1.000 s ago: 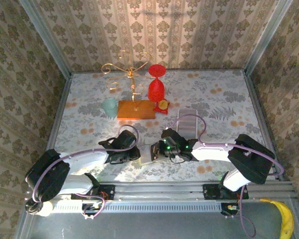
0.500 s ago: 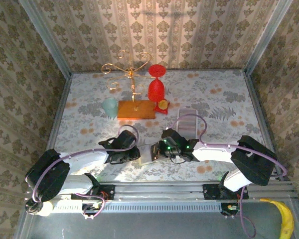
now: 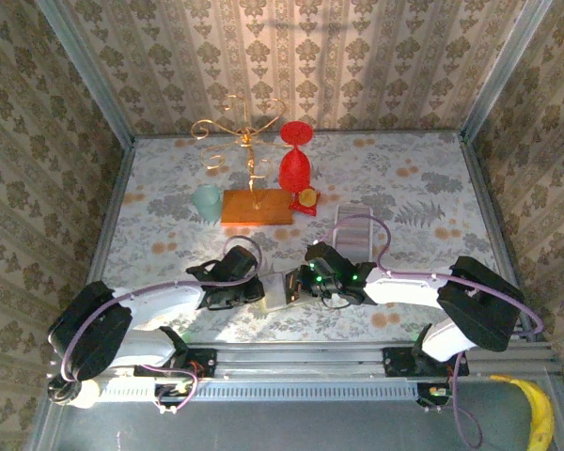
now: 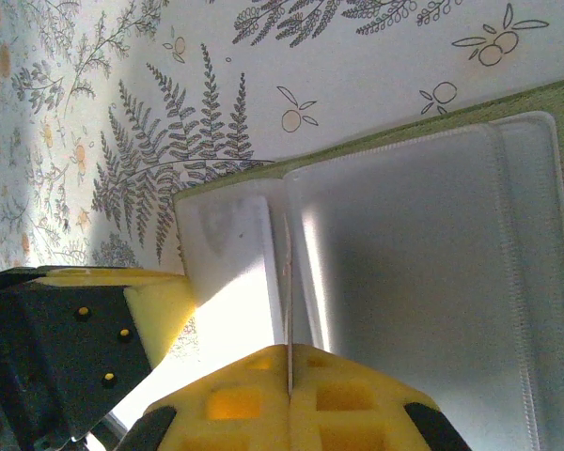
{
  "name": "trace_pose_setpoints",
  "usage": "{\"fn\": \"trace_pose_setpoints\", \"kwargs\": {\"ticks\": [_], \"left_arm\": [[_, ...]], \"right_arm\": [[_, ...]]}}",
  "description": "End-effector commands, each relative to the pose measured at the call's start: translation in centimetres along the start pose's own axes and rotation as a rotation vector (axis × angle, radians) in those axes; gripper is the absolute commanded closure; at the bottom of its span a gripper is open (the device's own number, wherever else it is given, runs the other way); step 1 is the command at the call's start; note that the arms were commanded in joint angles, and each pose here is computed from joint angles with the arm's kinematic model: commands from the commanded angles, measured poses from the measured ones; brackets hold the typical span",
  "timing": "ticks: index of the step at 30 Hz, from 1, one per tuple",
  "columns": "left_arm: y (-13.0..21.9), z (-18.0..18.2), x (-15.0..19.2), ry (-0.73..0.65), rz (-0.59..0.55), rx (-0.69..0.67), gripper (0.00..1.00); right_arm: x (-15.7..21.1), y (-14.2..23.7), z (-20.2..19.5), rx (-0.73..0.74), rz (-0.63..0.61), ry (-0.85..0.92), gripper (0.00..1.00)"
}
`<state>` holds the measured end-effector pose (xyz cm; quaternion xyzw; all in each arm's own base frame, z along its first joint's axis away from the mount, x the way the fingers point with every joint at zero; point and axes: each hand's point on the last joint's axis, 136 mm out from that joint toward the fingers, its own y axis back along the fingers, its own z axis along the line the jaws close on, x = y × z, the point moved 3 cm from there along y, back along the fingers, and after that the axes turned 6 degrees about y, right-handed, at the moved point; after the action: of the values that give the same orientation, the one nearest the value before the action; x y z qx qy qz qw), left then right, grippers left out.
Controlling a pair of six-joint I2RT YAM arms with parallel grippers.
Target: Put the credit cards into the card holder
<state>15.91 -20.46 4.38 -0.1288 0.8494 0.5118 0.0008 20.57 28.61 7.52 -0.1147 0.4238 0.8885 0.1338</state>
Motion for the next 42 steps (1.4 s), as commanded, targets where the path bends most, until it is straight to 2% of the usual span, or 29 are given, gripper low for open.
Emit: {"fn": "trace_pose_setpoints", "kwargs": {"ticks": [1, 17, 27, 34, 42], "left_arm": [[-0.6, 1.5, 1.4, 0.012, 0.055, -0.052, 0.86], [-0.7, 1.5, 1.4, 0.015, 0.056, -0.052, 0.86], [-0.7, 1.6, 1.5, 0.015, 0.056, -0.055, 0.87], [-0.7, 1.6, 1.5, 0.015, 0.057, -0.055, 0.87], [-0.7, 1.8, 1.5, 0.017, 0.058, -0.058, 0.87]], "right_arm": [[-0.9, 0.3, 1.4, -0.029, -0.036, 0.001, 1.00], [-1.0, -0.7, 2.0, -0.075, -0.036, -0.027, 1.00], [0.0, -0.9, 0.5, -0.021, -0.008, -0.052, 1.00], [0.0, -1.4, 2.2, -0.106, 0.016, -0.034, 1.00], [0.7, -2.2, 2.1, -0.109, 0.058, -0.027, 1.00]]}}
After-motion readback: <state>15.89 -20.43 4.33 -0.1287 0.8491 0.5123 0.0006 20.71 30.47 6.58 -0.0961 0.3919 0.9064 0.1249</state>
